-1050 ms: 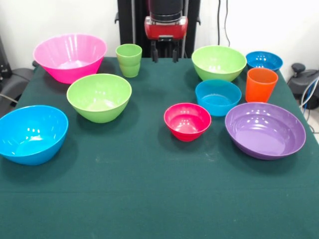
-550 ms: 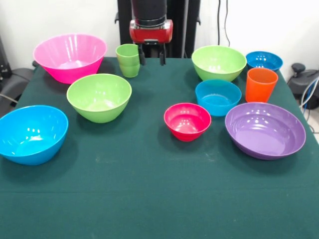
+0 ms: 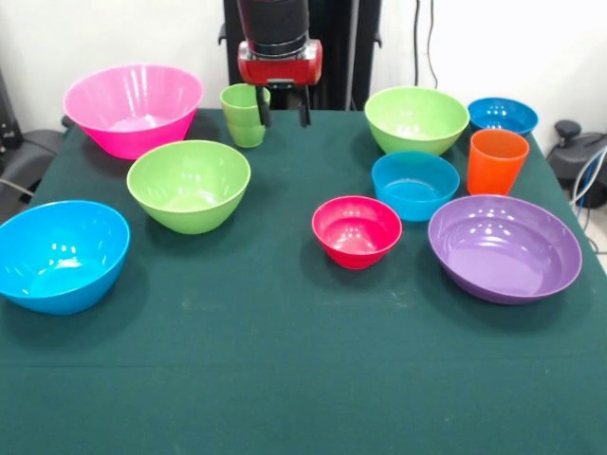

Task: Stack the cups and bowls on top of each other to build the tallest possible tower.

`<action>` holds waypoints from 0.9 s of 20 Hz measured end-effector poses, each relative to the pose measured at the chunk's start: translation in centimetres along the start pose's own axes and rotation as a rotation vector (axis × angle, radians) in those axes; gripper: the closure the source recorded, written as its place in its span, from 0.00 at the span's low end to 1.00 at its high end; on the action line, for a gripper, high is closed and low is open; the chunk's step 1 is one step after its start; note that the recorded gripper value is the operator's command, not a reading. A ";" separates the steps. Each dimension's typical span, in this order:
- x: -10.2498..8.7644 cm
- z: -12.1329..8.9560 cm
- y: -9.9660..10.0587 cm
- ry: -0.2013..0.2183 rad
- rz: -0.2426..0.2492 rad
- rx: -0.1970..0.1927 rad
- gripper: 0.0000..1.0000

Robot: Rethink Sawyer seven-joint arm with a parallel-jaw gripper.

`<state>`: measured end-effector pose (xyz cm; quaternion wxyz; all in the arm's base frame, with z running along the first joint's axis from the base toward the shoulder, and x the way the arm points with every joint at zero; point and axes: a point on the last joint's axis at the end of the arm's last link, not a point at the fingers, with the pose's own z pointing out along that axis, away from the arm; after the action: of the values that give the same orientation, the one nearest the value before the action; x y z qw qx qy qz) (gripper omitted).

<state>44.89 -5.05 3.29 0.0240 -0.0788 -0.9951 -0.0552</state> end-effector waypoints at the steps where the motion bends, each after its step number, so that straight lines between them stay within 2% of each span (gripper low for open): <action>1: -0.2 -0.2 -0.3 0.008 -0.002 -0.004 0.00; 6: -0.5 -0.9 -1.0 0.022 0.001 -0.006 0.00; 11: -1.3 -2.5 -2.2 0.036 0.011 0.004 0.00; 18: -2.1 -5.7 -3.7 0.092 0.009 0.053 0.00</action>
<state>46.57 -9.68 8.40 0.0722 -0.0797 -0.9937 -0.0325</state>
